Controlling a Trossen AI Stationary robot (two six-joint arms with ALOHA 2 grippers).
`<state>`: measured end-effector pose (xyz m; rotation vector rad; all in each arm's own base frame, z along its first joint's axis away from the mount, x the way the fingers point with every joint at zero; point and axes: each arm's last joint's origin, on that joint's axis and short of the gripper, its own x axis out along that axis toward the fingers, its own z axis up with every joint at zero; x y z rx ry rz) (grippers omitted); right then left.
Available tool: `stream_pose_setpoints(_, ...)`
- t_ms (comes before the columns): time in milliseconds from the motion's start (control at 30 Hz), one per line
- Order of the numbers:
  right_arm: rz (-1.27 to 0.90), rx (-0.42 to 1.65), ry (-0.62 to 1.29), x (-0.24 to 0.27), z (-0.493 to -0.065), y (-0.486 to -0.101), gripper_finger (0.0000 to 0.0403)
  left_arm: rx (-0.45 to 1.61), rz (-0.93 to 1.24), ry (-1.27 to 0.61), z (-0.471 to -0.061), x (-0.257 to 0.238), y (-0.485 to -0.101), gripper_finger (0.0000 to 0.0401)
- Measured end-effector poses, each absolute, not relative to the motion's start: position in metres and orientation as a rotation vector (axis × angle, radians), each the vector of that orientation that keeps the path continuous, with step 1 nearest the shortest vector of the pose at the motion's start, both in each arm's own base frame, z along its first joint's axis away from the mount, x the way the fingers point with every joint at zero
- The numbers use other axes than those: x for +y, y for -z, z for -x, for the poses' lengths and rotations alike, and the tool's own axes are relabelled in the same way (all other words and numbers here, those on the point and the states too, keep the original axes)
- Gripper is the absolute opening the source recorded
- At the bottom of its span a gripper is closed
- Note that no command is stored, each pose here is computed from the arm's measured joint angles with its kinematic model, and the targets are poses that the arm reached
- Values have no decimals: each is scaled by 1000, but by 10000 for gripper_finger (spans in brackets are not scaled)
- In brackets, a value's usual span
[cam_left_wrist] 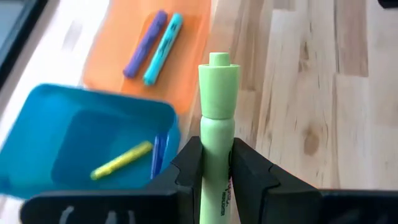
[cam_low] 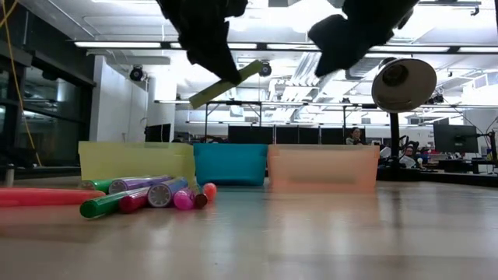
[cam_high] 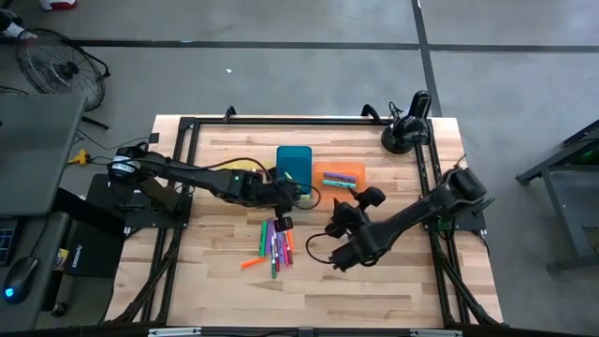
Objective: Pick & Place Markers
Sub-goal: Put the light green highlighter into the orange bin
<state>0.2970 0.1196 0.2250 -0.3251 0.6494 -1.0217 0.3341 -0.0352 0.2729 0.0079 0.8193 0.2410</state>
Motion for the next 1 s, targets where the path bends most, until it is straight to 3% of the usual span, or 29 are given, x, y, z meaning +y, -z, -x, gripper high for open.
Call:
stream_pose_setpoints(167,241,499,999,108,-272,-236,248,740,-72,-201,-340,-36,-279,54)
stream_pose_setpoints(533,111,264,780,105,-210,-215,248,390,-225,-48,-360,-41,-308,54)
stream_pose_setpoints(700,118,176,598,107,-203,-216,248,221,-245,47,-365,-44,-323,54)
stream_pose_setpoints(1000,101,-13,342,96,-211,-231,248,114,-227,146,-368,-36,-332,54)
